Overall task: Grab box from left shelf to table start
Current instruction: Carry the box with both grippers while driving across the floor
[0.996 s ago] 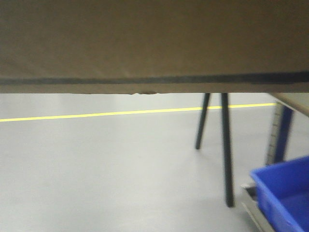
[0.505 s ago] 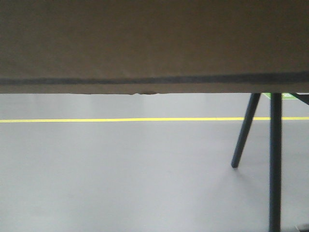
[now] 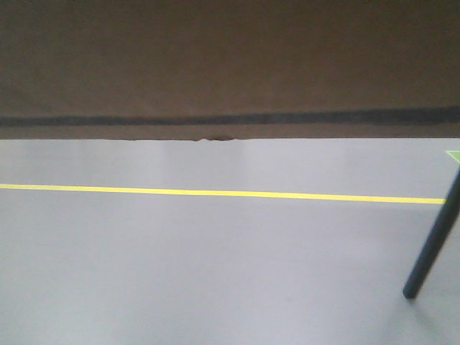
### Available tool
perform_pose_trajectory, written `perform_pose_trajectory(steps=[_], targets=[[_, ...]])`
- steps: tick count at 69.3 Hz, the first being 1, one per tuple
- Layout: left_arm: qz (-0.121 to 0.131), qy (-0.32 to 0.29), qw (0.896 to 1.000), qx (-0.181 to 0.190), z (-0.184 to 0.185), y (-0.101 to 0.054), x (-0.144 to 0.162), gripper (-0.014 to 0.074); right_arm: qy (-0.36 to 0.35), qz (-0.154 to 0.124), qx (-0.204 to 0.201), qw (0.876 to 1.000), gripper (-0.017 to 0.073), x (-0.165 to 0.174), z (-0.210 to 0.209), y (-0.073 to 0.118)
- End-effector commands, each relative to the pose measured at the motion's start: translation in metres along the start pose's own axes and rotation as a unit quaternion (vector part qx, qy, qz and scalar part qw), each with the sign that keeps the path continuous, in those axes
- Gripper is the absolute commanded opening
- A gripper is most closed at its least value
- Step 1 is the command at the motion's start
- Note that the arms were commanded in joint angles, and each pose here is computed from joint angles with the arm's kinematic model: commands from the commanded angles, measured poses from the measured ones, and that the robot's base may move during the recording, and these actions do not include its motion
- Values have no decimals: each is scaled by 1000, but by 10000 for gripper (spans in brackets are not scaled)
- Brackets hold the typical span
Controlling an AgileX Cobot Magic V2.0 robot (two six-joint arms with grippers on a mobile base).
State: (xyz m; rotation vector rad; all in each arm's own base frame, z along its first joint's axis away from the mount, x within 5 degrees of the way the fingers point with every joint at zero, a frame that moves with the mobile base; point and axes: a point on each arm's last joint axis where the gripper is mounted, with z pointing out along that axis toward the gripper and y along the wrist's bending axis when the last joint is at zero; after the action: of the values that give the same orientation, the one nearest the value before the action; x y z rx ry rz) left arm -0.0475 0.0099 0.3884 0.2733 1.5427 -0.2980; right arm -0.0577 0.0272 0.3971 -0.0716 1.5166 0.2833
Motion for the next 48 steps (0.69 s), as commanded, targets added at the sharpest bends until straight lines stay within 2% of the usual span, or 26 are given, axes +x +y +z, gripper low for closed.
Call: perform_pose_trajectory(steps=[1, 48], targets=[[-7, -95, 995, 21, -6, -2, -24, -92, -86, -16, 25, 996, 58, -23, 1, -3], [-7, -95, 995, 21, -6, -2, -24, -92, -86, -16, 25, 996, 58, -23, 1, -3]])
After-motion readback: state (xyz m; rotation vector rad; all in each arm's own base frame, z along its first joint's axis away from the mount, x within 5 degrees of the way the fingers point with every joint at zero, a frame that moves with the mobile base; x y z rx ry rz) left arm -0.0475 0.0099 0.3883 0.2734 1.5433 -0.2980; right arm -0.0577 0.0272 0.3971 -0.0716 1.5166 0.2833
